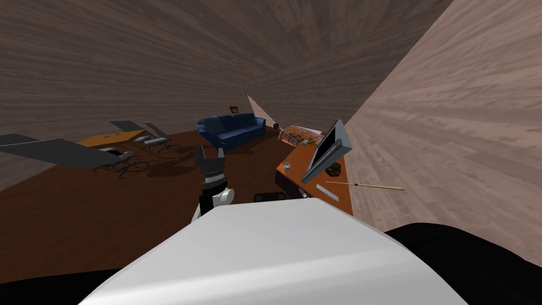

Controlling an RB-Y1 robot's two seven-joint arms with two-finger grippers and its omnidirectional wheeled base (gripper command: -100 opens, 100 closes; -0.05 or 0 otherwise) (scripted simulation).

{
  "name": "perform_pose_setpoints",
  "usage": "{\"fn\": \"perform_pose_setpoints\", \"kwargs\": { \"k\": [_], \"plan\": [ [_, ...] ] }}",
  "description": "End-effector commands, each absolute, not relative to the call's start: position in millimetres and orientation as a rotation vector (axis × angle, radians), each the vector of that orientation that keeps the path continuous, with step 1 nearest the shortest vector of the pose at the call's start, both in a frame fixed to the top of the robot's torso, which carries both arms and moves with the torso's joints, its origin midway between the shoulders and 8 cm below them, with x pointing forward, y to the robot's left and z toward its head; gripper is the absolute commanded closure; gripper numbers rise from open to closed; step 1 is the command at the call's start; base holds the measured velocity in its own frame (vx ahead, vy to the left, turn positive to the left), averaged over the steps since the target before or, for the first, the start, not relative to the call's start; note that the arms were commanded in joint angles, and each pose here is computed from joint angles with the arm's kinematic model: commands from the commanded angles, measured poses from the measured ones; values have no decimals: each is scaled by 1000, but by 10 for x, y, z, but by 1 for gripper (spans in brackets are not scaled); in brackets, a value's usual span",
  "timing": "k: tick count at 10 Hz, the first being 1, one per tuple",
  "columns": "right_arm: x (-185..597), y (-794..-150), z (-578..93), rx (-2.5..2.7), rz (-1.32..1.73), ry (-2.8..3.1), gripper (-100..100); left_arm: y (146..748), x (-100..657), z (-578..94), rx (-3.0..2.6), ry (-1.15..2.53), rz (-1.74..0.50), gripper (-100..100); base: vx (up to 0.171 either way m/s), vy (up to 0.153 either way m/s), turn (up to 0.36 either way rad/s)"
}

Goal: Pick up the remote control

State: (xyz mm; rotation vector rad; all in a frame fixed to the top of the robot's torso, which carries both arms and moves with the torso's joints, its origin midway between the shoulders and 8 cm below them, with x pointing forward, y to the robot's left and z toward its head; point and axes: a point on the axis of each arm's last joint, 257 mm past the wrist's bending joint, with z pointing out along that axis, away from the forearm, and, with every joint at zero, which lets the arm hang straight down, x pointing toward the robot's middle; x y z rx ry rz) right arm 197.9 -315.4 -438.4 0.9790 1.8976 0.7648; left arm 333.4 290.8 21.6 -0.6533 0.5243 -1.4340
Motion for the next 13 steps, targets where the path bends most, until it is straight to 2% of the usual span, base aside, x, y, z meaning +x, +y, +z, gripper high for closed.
{"fn": "perform_pose_setpoints", "kwargs": {
  "k": [1,10,12,13],
  "plan": [
    [1816,-3187,-4579,983,725,1954,-100,2908,3334,216,-653,524,-1434,0,4,-11,180],
    [528,-3482,-5365,931,494,2316,-100,2909,3334,215,-653,524,-1434,0,7,-22,209],
    [-101,-3638,-5577,875,391,2478,-100,2909,3334,215,-653,524,-1434,0,2,-48,424],
    [-138,-3659,-5589,879,383,2484,-100,2909,3334,215,-653,524,-1434,0,2,-62,126]
  ]
}}
